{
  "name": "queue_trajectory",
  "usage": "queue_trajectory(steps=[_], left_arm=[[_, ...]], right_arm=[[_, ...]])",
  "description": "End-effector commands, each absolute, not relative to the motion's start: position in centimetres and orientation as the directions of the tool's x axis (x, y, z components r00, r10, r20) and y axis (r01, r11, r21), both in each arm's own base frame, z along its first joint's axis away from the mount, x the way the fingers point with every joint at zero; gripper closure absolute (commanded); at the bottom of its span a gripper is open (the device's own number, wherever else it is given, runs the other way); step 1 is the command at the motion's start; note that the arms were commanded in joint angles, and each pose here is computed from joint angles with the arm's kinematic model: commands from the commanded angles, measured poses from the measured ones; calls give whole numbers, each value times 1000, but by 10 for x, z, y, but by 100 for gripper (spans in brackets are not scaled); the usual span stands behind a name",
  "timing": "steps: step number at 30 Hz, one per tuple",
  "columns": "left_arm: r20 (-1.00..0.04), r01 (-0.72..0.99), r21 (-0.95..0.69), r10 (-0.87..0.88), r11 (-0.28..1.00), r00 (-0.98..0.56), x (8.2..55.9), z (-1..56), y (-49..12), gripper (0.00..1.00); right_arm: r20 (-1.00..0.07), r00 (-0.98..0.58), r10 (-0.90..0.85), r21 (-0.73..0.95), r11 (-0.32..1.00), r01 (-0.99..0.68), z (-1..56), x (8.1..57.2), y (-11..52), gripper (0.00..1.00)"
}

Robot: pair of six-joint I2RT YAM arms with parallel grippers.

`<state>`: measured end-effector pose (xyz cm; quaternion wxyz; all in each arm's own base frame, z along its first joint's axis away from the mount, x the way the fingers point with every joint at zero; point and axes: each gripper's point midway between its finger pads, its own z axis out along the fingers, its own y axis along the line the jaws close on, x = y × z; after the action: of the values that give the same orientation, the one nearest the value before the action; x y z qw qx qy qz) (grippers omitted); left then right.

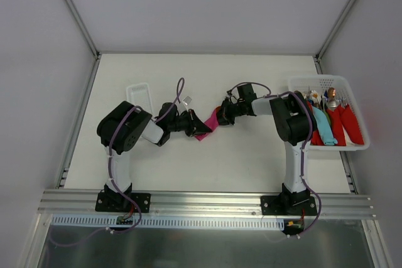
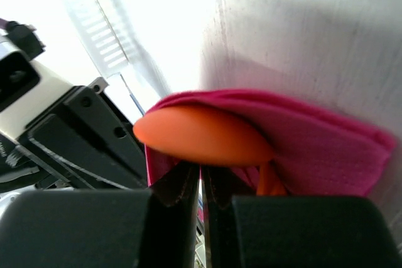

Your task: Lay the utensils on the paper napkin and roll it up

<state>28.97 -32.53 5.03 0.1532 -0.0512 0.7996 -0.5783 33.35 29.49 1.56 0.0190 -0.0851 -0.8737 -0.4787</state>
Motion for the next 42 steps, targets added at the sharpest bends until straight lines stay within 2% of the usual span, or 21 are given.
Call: queue_trajectory(steps=[1, 10, 16, 21, 30, 33, 39, 42], left_arm=[[-190, 127, -949, -199, 290, -961, 271, 49, -332, 100], [-106, 26, -935, -208, 353, -972, 261, 20, -329, 100], [-36, -113, -875, -297, 470, -954, 262, -12, -313, 100], [-1, -201, -838, -370, 507, -929, 267, -25, -302, 100], [30, -253, -812, -396, 525, -918, 273, -34, -299, 100], [33, -255, -812, -395, 525, -918, 274, -34, -299, 100], [34, -255, -810, -391, 528, -920, 277, -34, -302, 92], [37, -258, -803, -388, 537, -921, 278, -36, -301, 89]], right_arm=[[282, -930, 236, 651, 664, 366, -47, 302, 269, 93], [275, -934, 229, 654, 667, 356, -47, 301, 269, 92], [242, -953, 183, 671, 678, 300, -35, 301, 265, 91], [205, -969, 139, 700, 671, 245, -16, 303, 263, 89], [37, -998, 57, 766, 640, 65, 44, 333, 242, 84], [-6, -999, 45, 779, 627, 24, 61, 342, 233, 86], [-89, -995, 48, 809, 586, -44, 91, 357, 236, 93], [-103, -993, 59, 830, 556, -54, 106, 362, 246, 93]])
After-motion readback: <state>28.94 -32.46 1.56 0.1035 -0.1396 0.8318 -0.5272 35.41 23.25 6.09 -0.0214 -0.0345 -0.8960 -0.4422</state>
